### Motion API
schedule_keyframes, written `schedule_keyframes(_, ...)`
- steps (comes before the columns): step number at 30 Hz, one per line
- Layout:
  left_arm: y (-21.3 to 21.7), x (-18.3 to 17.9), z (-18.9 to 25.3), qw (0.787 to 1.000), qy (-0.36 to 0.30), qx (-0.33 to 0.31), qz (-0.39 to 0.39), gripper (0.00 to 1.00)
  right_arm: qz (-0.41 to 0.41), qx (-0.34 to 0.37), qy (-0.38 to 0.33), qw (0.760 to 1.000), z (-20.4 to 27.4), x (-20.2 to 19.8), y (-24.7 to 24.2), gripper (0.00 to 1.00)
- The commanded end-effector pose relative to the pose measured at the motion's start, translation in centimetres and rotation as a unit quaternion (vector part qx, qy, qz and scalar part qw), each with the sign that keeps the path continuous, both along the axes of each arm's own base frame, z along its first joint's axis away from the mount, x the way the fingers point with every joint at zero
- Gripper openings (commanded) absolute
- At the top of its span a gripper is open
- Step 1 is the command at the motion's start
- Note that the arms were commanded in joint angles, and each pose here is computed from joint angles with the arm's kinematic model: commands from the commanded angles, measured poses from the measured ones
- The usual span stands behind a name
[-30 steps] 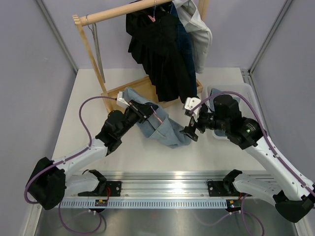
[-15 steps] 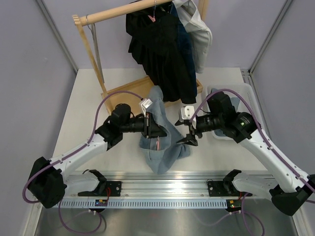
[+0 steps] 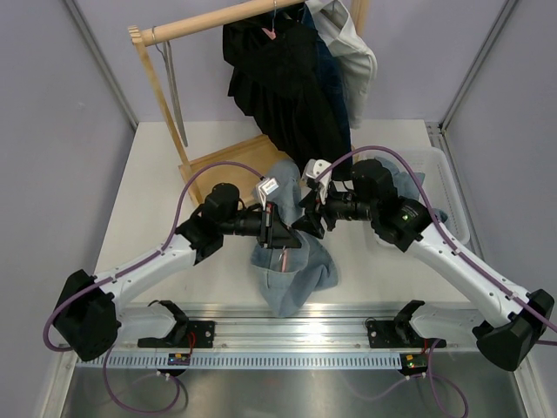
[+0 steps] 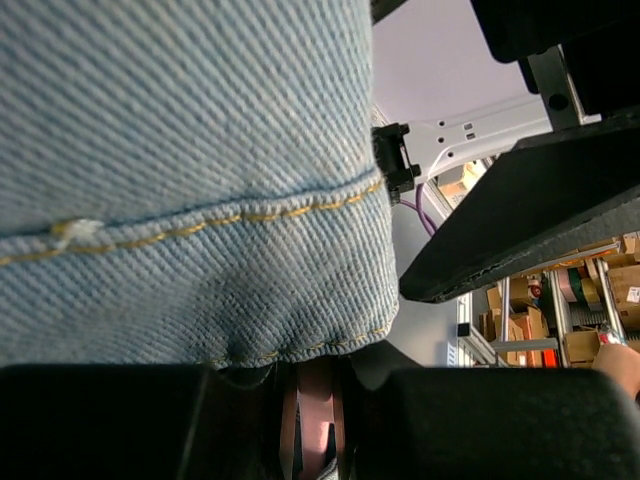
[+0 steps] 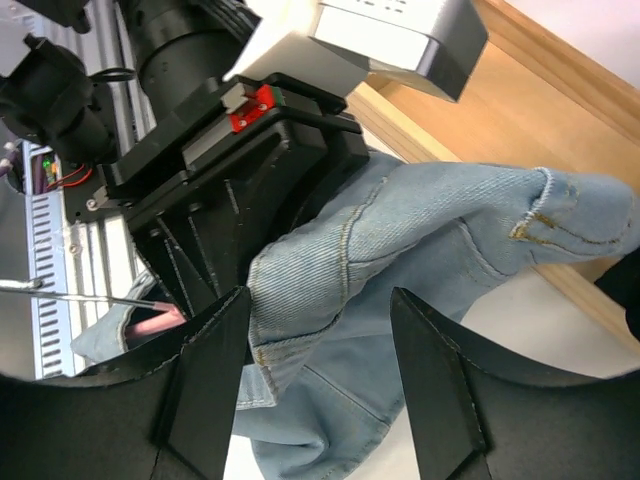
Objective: Remove the skirt from the hanger
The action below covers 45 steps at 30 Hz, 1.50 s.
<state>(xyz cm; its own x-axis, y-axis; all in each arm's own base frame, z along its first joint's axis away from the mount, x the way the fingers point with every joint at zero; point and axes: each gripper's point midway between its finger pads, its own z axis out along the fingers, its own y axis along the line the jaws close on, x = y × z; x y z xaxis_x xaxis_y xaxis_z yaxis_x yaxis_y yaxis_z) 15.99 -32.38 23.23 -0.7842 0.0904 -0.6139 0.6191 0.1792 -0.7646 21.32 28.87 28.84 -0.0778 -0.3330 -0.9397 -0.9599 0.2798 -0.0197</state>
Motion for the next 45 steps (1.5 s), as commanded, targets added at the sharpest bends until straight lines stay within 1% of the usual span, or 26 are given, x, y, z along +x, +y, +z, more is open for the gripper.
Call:
schedule_keyframes(1,-0.8,0.3,4.1,0.997,-0.048,-0.055,-0.014,0.00,-0.030,0.027,-0.005,0.999,1.1,0.8,0.5,0.66)
schedule_keyframes(16,-1.0,0.8,5.1,0.997,-0.048,-0.063,0.001,0.00,-0.026,0.005,0.012,1.000,-1.3,0.3,0.4,0.67)
schedule_keyframes(19,-1.0,0.8,5.2,0.997,-0.047,-0.064,0.001,0.00,-0.029,0.004,0.012,0.999,-1.4,0.3,0.3,0.65)
schedule_keyframes(21,-1.0,0.7,5.3,0.997,-0.046,-0.066,-0.001,0.00,-0.032,0.006,0.007,0.999,-1.1,0.4,0.3,0.57)
schedule_keyframes(22,-1.0,0.6,5.3,0.997,-0.045,-0.066,-0.003,0.00,-0.032,0.006,0.005,0.999,-1.0,0.5,0.3,0.47)
schedule_keyframes(24,-1.0,0.5,5.2,0.997,-0.044,-0.066,-0.004,0.00,-0.037,0.008,-0.002,0.999,-0.4,0.8,0.3,0.36)
schedule_keyframes(25,-0.9,0.4,5.2,0.997,-0.042,-0.065,-0.006,0.00,-0.041,0.007,-0.004,0.999,-0.3,0.9,0.2,0.26)
schedule_keyframes(27,-0.8,0.2,4.8,0.997,-0.039,-0.062,-0.009,0.00,-0.055,0.010,-0.016,0.998,0.6,1.6,0.1,0.17)
schedule_keyframes(28,-0.8,0.1,4.6,0.998,-0.036,-0.059,-0.012,0.00,-0.061,0.010,-0.021,0.998,0.9,1.9,0.1,0.09)
schedule_keyframes(30,-0.8,-0.2,4.1,0.998,-0.031,-0.054,-0.015,0.00,-0.079,0.014,-0.036,0.996,2.0,2.7,-0.1,0.02)
schedule_keyframes(31,-0.7,-0.4,3.8,0.998,-0.026,-0.050,-0.017,0.00,-0.088,0.015,-0.042,0.995,2.5,3.1,-0.2,0.00)
schedule_keyframes(36,-1.1,-1.7,2.4,0.999,-0.019,-0.033,-0.036,0.00,-0.145,0.024,-0.070,0.987,4.9,5.6,-0.9,0.00)
schedule_keyframes(41,-1.2,-2.5,1.1,0.999,-0.005,-0.020,-0.045,0.00,-0.178,0.035,-0.084,0.980,6.6,7.1,-1.3,0.00)
schedule_keyframes(45,-1.1,-2.8,0.4,0.999,-0.001,-0.015,-0.049,0.00,-0.206,0.058,-0.096,0.972,8.7,8.4,-1.7,0.00)
